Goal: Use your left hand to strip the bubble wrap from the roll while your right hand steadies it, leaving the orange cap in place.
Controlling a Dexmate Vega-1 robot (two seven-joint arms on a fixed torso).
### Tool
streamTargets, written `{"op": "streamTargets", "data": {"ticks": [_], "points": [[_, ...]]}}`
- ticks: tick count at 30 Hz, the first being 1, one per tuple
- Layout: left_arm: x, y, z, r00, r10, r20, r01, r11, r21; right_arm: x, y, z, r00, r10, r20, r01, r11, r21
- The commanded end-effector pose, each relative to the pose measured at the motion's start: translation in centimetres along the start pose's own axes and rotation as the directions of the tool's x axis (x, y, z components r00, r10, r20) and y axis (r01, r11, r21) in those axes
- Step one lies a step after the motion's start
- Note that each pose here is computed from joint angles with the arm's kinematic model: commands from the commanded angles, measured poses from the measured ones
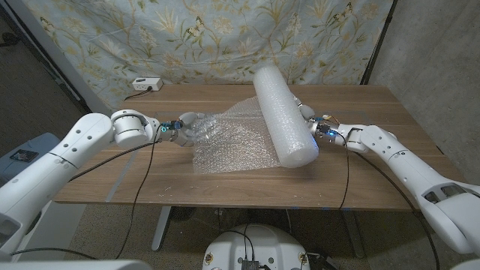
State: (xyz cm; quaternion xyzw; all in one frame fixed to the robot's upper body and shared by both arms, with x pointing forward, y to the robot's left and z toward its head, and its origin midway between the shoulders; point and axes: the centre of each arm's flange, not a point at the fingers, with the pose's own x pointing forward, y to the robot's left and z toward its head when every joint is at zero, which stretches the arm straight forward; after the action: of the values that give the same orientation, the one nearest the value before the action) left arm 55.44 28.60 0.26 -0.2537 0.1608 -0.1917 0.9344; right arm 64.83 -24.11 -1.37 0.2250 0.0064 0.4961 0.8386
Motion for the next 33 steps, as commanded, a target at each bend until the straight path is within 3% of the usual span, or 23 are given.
{"op": "streamTargets", "data": {"ticks": [1, 33], "points": [[-1.2, -0.3, 0.2, 1.0, 0.009, 0.022, -0.009, 1.0, 0.015, -0.3, 0.0, 0.0, 1.0, 0.001, 0.008, -0.001, 1.0, 0.002], [-3.8, 0.7, 0.0, 0.999, 0.031, 0.036, -0.03, 0.999, -0.02, -0.5, -0.5, -0.6, 0.999, -0.018, -0.046, 0.02, 0.998, 0.057]]}}
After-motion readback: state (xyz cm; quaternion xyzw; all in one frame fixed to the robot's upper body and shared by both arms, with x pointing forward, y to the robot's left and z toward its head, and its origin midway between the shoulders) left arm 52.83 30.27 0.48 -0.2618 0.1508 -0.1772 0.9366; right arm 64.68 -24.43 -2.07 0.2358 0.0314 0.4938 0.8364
